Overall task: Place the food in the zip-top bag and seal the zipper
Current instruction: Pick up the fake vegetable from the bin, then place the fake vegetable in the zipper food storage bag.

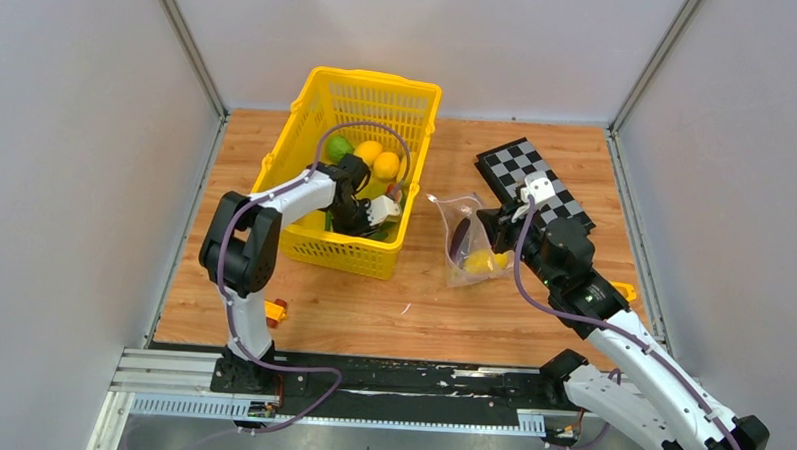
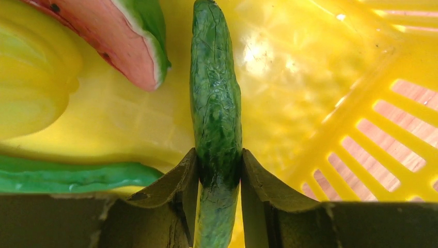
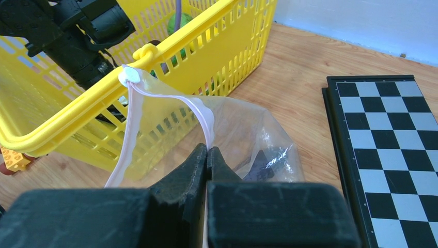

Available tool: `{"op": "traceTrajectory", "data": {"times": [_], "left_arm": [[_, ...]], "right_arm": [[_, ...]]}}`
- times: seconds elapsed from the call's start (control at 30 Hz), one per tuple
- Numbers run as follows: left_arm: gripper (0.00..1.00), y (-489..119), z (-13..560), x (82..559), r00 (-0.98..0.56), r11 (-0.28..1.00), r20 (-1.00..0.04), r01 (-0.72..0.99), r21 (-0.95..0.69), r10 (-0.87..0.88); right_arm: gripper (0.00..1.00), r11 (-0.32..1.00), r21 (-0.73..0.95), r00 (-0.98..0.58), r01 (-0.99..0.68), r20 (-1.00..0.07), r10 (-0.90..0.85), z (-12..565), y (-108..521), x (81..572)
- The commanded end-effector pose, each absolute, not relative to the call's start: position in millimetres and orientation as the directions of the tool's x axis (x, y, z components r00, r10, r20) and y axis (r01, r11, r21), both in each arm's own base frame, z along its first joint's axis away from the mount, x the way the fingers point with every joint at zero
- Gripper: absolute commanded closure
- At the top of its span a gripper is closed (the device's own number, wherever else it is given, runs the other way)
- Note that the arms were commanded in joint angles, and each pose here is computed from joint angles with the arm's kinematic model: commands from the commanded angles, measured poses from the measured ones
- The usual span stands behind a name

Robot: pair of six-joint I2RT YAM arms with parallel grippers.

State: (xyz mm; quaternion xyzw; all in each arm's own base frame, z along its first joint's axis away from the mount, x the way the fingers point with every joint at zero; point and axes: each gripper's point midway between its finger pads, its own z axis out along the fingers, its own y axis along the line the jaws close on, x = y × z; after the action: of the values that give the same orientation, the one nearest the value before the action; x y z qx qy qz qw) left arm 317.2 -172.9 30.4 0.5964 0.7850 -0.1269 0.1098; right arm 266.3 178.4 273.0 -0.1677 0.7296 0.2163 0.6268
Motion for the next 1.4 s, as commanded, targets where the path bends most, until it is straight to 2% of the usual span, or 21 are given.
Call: {"op": "traceTrajectory", "data": {"times": [0.0, 0.2, 0.63, 0.83, 0.97, 1.1, 1.37], "left_arm": [[0.74, -176.3, 68.3, 323.7, -0.231, 0.261, -0.381, 0.965, 0.028, 0.895], [0.77, -171.9, 103.7, 329.2, -0.212, 0.282, -0.412, 0.952, 0.116, 0.886], [0.83, -170.2, 201.1, 360.9, -0.164, 0.508, -0.65, 0.771, 0.385, 0.742], [0.86, -182.6, 268.8, 358.9, 0.006, 0.627, -0.836, 0.658, 0.416, 0.548], [0.86, -193.8, 325.6, 343.5, 0.177, 0.677, -0.914, 0.623, 0.392, 0.366], [0.85, -198.2, 392.5, 314.7, 0.37, 0.711, -0.917, 0.604, 0.36, 0.151], [0.85, -196.7, 471.0, 264.6, 0.512, 0.706, -0.849, 0.649, 0.284, -0.129]], "right_arm": [[1.0, 0.857, 0.111, -0.114, -0.503, -0.992, 0.062, 287.5, 175.1, 268.1], [1.0, 0.857, 0.122, -0.117, -0.5, -0.99, 0.072, 288.0, 175.0, 268.0], [1.0, 0.856, 0.131, -0.122, -0.499, -0.989, 0.081, 288.4, 175.4, 267.8], [1.0, 0.852, 0.142, -0.125, -0.504, -0.988, 0.091, 288.5, 177.5, 268.2], [1.0, 0.848, 0.151, -0.13, -0.508, -0.987, 0.098, 289.1, 179.6, 268.8], [1.0, 0.845, 0.161, -0.138, -0.51, -0.985, 0.104, 290.3, 181.2, 268.8], [1.0, 0.835, 0.18, -0.144, -0.52, -0.982, 0.122, 294.9, 185.4, 269.2]]}}
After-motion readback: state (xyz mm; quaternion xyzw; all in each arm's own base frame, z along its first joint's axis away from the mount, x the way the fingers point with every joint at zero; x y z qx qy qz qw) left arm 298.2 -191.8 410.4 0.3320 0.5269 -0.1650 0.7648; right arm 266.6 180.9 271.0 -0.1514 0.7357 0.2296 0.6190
